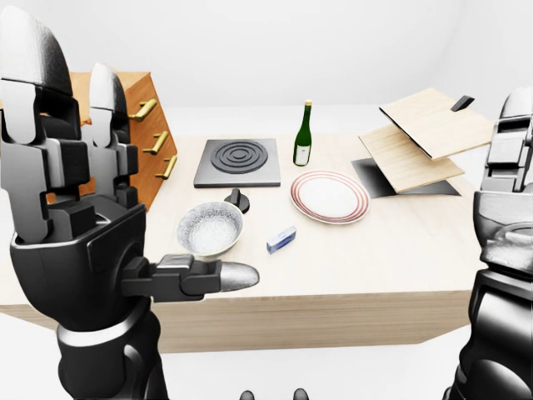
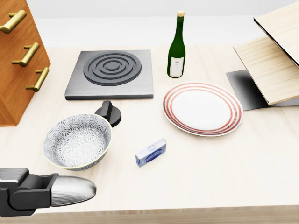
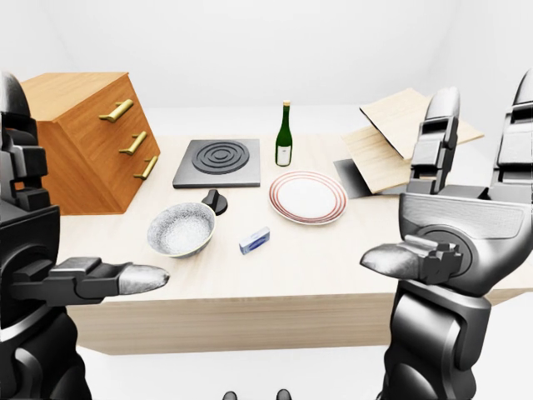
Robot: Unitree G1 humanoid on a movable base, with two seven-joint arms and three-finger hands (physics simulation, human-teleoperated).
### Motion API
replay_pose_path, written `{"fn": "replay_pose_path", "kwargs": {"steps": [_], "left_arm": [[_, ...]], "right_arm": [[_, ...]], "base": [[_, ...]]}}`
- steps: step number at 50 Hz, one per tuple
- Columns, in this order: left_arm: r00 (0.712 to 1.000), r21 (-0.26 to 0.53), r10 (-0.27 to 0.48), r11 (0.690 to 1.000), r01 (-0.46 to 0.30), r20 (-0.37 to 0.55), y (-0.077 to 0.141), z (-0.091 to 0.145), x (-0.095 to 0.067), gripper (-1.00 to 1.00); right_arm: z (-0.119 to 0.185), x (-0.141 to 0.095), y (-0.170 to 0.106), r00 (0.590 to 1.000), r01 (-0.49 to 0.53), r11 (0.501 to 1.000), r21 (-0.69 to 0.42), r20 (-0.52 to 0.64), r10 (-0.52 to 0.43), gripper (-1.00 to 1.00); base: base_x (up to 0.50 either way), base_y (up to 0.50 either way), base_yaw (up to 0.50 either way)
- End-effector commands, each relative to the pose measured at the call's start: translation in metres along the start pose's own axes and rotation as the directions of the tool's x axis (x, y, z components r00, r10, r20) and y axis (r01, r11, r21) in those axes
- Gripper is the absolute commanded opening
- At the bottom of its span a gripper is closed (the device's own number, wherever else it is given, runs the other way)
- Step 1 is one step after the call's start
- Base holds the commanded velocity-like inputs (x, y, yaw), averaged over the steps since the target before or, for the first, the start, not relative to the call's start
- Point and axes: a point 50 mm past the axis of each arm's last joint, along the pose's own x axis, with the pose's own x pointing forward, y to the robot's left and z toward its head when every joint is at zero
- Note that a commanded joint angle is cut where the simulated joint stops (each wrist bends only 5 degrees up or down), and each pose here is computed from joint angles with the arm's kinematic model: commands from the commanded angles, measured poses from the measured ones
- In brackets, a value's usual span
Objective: Pick up the akita bowl and put it on the plate.
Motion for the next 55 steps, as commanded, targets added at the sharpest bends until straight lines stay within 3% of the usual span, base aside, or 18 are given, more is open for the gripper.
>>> {"fn": "replay_pose_path", "kwargs": {"steps": [1,12,32,35,36,37,39,41,42,44,46,47,48,49,50,51,52,55], "left_arm": [[0.997,0.001,0.023,1.0,-0.023,0.071,0.005,0.015,0.0,0.97],[0.995,0.012,0.019,1.0,-0.02,0.095,0.004,0.017,0.003,0.97],[0.996,-0.001,0.025,1.0,-0.025,0.09,0.006,0.017,0.003,0.97],[0.995,-0.004,0.019,1.0,-0.019,0.1,0.005,0.018,0.004,0.97],[0.995,-0.005,0.018,1.0,-0.018,0.099,0.005,0.018,0.004,0.97],[0.995,-0.003,0.018,1.0,-0.018,0.098,0.005,0.018,0.003,0.97],[0.995,-0.008,0.022,1.0,-0.022,0.098,0.005,0.018,0.003,0.97],[0.995,-0.008,0.02,1.0,-0.019,0.099,0.005,0.018,0.004,0.97],[0.995,-0.007,0.021,1.0,-0.021,0.096,0.006,0.018,0.003,0.97],[0.995,-0.014,0.029,1.0,-0.028,0.096,0.008,0.018,0.003,0.97],[0.995,-0.03,0.032,0.999,-0.029,0.1,0.009,0.018,0.004,0.97],[0.994,-0.032,0.028,0.999,-0.025,0.101,0.008,0.019,0.005,0.97],[0.995,-0.04,0.028,0.999,-0.024,0.098,0.008,0.018,0.005,0.97],[0.995,-0.043,0.029,0.999,-0.025,0.095,0.008,0.018,0.004,0.97],[0.995,-0.049,0.031,0.998,-0.026,0.093,0.008,0.018,0.004,0.97],[0.995,-0.045,0.025,0.999,-0.021,0.093,0.007,0.018,0.004,0.97],[0.995,-0.048,0.025,0.999,-0.021,0.094,0.007,0.018,0.005,0.97],[0.995,-0.064,0.032,0.998,-0.026,0.091,0.009,0.019,0.006,0.98]], "right_arm": [[0.009,-0.004,0.007,0.999,-0.037,0.998,0.044,0.021,0.036,1.0],[0.004,-0.016,0.013,0.989,-0.151,0.988,-0.033,-0.012,0.151,1.0],[0.001,-0.015,0.012,0.99,-0.143,0.988,-0.053,-0.011,0.142,1.0],[-0.016,-0.013,0.012,0.991,-0.124,0.977,-0.174,-0.064,0.114,1.0],[-0.042,-0.015,0.016,0.975,-0.194,0.922,-0.335,-0.171,0.143,1.0],[-0.052,-0.014,0.018,0.973,-0.206,0.878,-0.433,-0.188,0.136,1.0],[-0.071,-0.02,0.02,0.945,-0.294,0.814,-0.501,-0.278,0.171,1.0],[-0.081,-0.031,0.046,0.847,-0.521,0.717,-0.463,-0.381,0.371,1.0],[-0.088,-0.038,0.054,0.78,-0.62,0.637,-0.459,-0.446,0.439,1.0],[-0.092,-0.041,0.066,0.741,-0.67,0.583,-0.46,-0.465,0.485,1.0],[-0.091,-0.042,0.07,0.721,-0.691,0.585,-0.424,-0.464,0.515,1.0],[-0.092,-0.045,0.079,0.683,-0.731,0.523,-0.439,-0.482,0.55,1.0],[-0.095,-0.046,0.081,0.665,-0.747,0.501,-0.437,-0.497,0.557,1.0],[-0.104,-0.049,0.082,0.626,-0.779,0.454,-0.432,-0.543,0.56,1.0],[-0.108,-0.051,0.083,0.588,-0.808,0.438,-0.394,-0.567,0.576,1.0],[-0.112,-0.057,0.085,0.539,-0.842,0.35,-0.411,-0.614,0.577,1.0],[-0.111,-0.054,0.087,0.555,-0.831,0.349,-0.433,-0.607,0.569,1.0],[-0.113,-0.051,0.092,0.512,-0.857,0.293,-0.423,-0.633,0.582,1.0]], "base": [[0.0,0.0,0.0],[0.25,0.01,0.27],[0.5,0.04,0.0],[0.14,0.01,0.0],[0.0,0.0,0.0],[0.0,0.0,0.0],[0.0,0.0,0.0],[0.0,0.0,0.0],[0.0,0.0,0.0],[0.0,0.0,0.0],[0.0,0.0,0.0],[0.0,0.0,0.0],[0.0,0.0,0.0],[0.0,0.0,0.0],[0.0,0.0,0.0],[0.0,0.0,0.0],[0.0,0.0,0.0],[0.0,0.0,0.0]]}}
